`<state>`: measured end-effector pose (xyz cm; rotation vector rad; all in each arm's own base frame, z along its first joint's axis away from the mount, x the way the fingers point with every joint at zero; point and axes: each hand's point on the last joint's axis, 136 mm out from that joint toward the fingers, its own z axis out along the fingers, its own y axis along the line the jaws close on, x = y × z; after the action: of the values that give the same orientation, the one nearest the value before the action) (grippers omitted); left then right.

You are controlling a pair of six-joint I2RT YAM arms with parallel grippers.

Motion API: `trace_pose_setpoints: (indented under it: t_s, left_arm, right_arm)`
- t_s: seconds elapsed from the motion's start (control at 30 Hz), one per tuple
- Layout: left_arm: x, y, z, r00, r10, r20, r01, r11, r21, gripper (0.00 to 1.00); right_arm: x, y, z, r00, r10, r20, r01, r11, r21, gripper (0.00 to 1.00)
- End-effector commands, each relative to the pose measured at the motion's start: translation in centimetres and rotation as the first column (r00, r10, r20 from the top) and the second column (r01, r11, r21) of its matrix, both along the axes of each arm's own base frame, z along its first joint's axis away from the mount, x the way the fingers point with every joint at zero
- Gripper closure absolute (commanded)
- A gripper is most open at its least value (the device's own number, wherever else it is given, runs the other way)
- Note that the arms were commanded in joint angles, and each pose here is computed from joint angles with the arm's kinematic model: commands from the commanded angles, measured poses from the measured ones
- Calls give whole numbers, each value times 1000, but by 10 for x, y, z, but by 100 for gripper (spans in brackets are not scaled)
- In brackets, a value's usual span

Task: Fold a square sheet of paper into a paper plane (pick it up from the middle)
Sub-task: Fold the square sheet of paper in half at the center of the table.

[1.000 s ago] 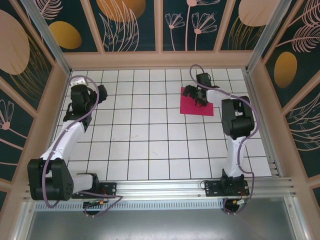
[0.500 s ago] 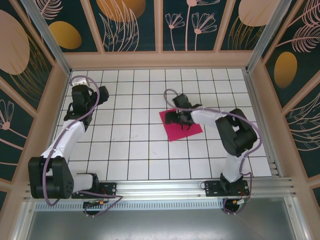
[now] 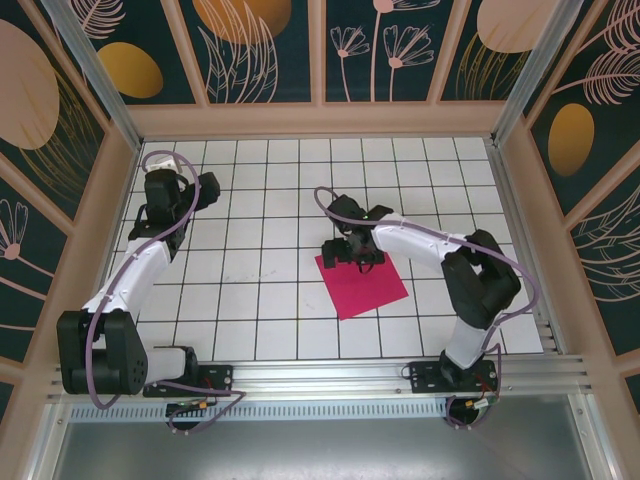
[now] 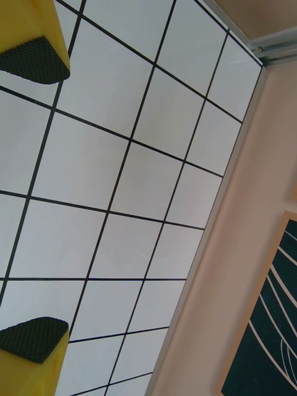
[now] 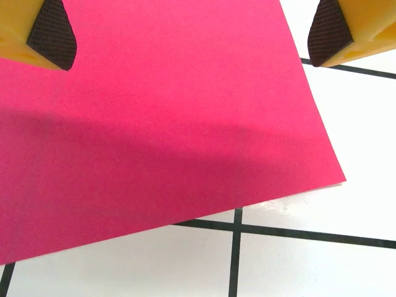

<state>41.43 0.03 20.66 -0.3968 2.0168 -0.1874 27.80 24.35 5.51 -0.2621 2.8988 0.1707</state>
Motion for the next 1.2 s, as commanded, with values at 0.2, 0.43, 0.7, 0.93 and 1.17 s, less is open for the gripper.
trace_pose_setpoints:
  t_s: [0.2,0.43,0.7,0.93,1.17]
  left_arm:
    - [3,3,13,1000,14,17,-14,1000,-5,1]
    - [4,3,9,1000,10,3,-10,1000,-1,2]
    - [5,2,5,1000,5,-12,-5,1000,-2,1]
    - [5,1,4,1000,0,-18,0,1000,-4,1]
    - [5,0,1,1000,-5,-29,5,1000,-8,1]
  right_arm:
    - [-26,-31,-27,983,93,-158,-114,986,-126,1]
    - [-30,-33,-41,975,97,-201,-124,984,-127,1]
    - [-39,-38,-63,965,83,-250,-122,982,-143,2]
    - [-45,-48,-75,961,61,-271,-114,976,-186,11]
    - [-22,-27,-50,981,45,-190,-56,997,-53,31]
